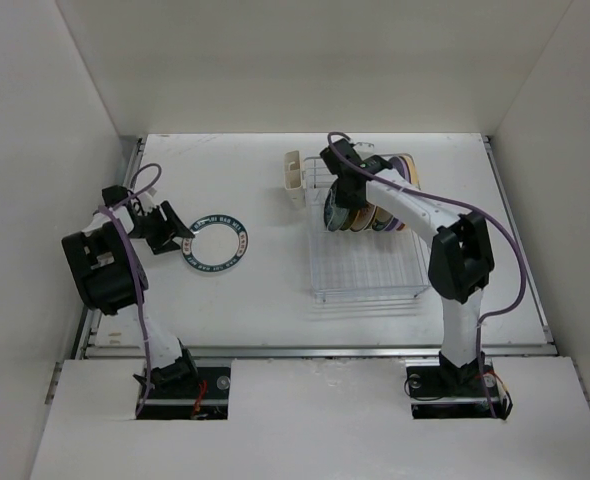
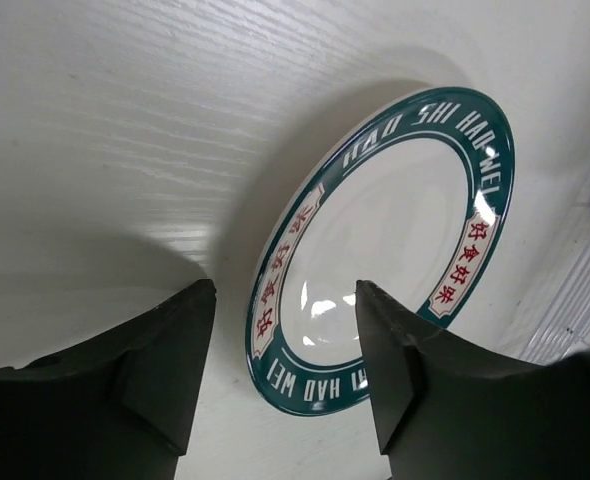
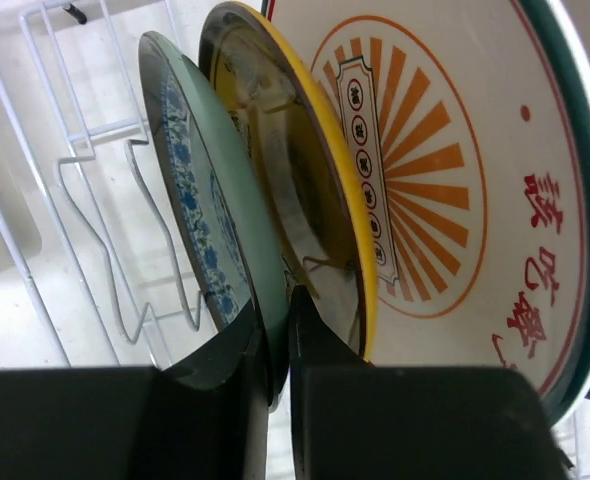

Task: Unload the plates from the dish rack

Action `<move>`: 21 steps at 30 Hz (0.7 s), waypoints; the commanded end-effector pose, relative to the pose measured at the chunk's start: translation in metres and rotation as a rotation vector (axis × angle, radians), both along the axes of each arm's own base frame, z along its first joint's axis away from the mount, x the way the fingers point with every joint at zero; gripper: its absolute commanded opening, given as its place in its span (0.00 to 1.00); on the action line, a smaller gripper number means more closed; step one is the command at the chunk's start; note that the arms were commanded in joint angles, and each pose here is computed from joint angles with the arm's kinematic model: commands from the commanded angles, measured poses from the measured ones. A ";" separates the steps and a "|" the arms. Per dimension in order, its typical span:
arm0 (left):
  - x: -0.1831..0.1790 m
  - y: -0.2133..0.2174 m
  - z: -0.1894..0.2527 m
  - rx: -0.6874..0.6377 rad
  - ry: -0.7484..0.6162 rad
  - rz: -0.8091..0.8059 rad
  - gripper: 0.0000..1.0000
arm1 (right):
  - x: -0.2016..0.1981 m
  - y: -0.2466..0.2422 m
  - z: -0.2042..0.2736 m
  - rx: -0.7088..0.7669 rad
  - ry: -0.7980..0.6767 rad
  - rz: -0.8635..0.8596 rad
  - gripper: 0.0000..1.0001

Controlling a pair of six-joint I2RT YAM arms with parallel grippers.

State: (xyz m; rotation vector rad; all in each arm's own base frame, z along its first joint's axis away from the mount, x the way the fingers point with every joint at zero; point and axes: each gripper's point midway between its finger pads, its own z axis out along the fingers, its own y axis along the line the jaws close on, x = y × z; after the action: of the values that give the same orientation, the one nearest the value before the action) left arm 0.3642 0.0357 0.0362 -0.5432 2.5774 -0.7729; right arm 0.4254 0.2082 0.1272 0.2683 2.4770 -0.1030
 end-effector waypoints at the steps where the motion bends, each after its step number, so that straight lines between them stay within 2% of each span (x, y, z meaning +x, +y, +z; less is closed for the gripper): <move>1: 0.010 0.010 0.029 0.049 -0.068 -0.007 0.56 | 0.007 -0.002 0.033 0.018 -0.083 -0.042 0.00; 7: 0.003 0.018 0.076 0.159 -0.166 0.023 0.64 | -0.013 -0.024 0.110 -0.086 -0.219 -0.082 0.00; 8: 0.002 0.019 0.084 0.175 -0.174 0.030 0.64 | -0.021 -0.028 0.134 -0.077 -0.253 -0.094 0.00; 13: -0.016 0.025 0.126 0.285 -0.225 0.032 0.67 | -0.053 -0.025 0.191 -0.027 -0.367 -0.065 0.00; 15: -0.025 0.029 0.133 0.329 -0.228 0.026 0.67 | -0.066 0.007 0.188 0.076 -0.357 0.059 0.00; 17: -0.038 0.032 0.135 0.374 -0.214 0.032 0.67 | -0.073 0.045 0.167 0.149 -0.292 0.268 0.00; 18: -0.041 0.031 0.136 0.380 -0.214 0.022 0.67 | -0.095 0.079 0.138 0.264 -0.167 0.444 0.00; 19: -0.045 0.032 0.137 0.397 -0.212 0.009 0.67 | -0.101 0.106 0.138 0.342 -0.176 0.549 0.00; 21: -0.058 0.027 0.132 0.389 -0.177 -0.009 0.67 | -0.134 0.149 0.112 0.422 -0.073 0.754 0.00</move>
State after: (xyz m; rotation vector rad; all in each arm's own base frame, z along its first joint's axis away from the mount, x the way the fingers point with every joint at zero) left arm 0.3300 0.0619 0.1741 -0.3471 2.3960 -0.3368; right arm 0.3283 0.2703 0.2918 -0.0663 2.2423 0.3677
